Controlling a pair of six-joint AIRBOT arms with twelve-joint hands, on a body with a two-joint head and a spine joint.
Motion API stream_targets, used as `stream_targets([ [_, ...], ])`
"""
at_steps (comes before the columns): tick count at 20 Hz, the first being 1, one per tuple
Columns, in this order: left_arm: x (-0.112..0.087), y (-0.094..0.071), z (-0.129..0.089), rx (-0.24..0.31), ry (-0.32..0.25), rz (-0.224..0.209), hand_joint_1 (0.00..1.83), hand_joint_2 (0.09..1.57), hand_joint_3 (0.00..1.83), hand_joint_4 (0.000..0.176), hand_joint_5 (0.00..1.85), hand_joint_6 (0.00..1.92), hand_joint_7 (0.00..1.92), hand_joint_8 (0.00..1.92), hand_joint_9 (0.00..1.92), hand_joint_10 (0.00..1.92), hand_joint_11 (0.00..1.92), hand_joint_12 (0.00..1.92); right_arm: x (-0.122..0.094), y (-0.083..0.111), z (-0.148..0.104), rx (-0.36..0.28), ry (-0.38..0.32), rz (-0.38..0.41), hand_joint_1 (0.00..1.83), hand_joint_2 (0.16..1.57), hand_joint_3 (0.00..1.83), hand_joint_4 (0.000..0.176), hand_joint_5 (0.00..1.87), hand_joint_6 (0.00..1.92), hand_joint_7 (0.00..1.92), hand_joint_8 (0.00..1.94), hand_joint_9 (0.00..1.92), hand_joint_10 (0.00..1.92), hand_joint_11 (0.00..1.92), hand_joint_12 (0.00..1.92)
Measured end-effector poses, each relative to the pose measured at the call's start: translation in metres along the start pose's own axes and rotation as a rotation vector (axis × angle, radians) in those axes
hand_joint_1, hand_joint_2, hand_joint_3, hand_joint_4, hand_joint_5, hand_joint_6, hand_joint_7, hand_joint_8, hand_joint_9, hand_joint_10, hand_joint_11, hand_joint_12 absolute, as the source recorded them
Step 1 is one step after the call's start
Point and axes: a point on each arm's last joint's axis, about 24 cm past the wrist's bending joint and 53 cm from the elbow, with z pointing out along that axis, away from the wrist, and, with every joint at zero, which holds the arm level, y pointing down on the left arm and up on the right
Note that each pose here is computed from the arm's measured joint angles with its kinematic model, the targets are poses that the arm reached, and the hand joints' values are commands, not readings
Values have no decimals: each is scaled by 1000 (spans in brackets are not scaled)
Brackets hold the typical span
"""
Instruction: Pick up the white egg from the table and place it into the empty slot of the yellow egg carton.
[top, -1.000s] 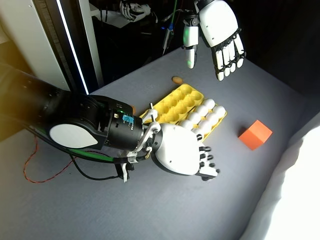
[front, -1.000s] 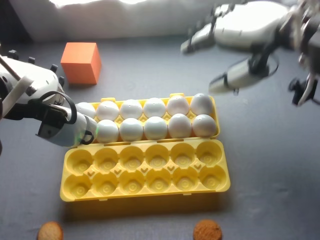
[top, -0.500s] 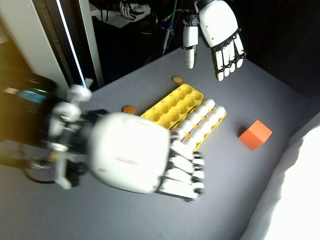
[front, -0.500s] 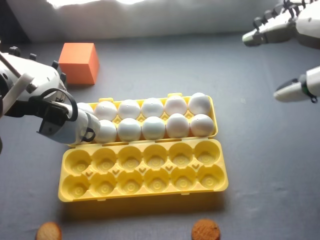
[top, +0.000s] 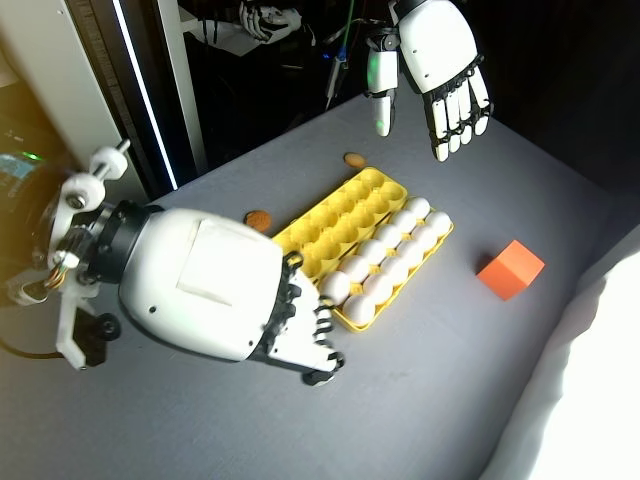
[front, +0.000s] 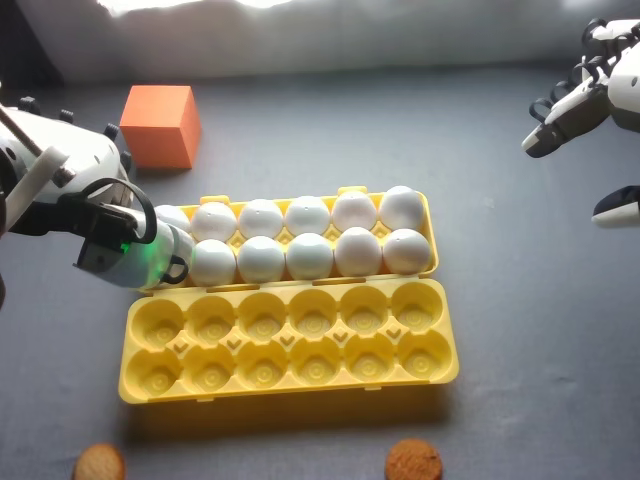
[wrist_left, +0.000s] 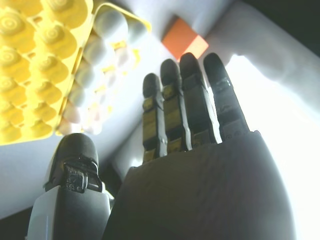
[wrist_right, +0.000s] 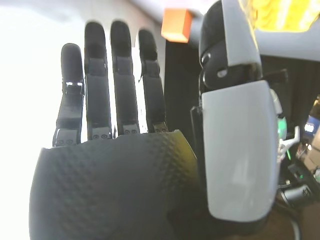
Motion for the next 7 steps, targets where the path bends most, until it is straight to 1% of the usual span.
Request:
stream_targets([
  [1,0,0,0,-1,0,0,35,1309,0,0,489,2,585,4,538,12,88,869,0,0,0,0,0,1,1027,1013,0,0,725,57,772,71,598,354,107,1312],
  [2,0,0,0,-1,0,0,47,1329,2,0,611,21,678,9,620,19,98,1121,0,0,0,1,0,3,1054,1012,0,0,771,69,813,92,565,531,150,1288],
  [3,0,1,0,-2,-1,0,117,1341,2,0,703,61,756,36,686,47,117,1257,0,0,0,1,0,3,1089,1011,0,0,800,87,824,112,543,610,176,1279],
  [4,0,0,0,-1,0,0,188,1363,0,0,731,164,788,93,700,173,154,1367,0,0,0,1,0,3,1098,1006,0,0,844,141,831,173,531,703,204,1277],
  [5,0,0,0,-1,0,0,210,1400,0,0,661,407,759,201,605,439,159,1430,1,1,0,-1,2,2,1106,1010,0,0,867,261,817,335,534,787,223,1285],
  [6,0,0,0,0,0,0,269,1448,8,0,541,785,630,560,493,780,175,1524,2,2,0,-3,6,4,1135,1082,6,0,965,818,850,457,579,852,239,1316],
  [7,0,0,0,-1,1,0,583,1455,3,60,446,1596,493,957,386,1104,158,1646,3,3,0,-3,9,4,1189,1133,4,0,986,971,838,1039,615,899,249,1355],
])
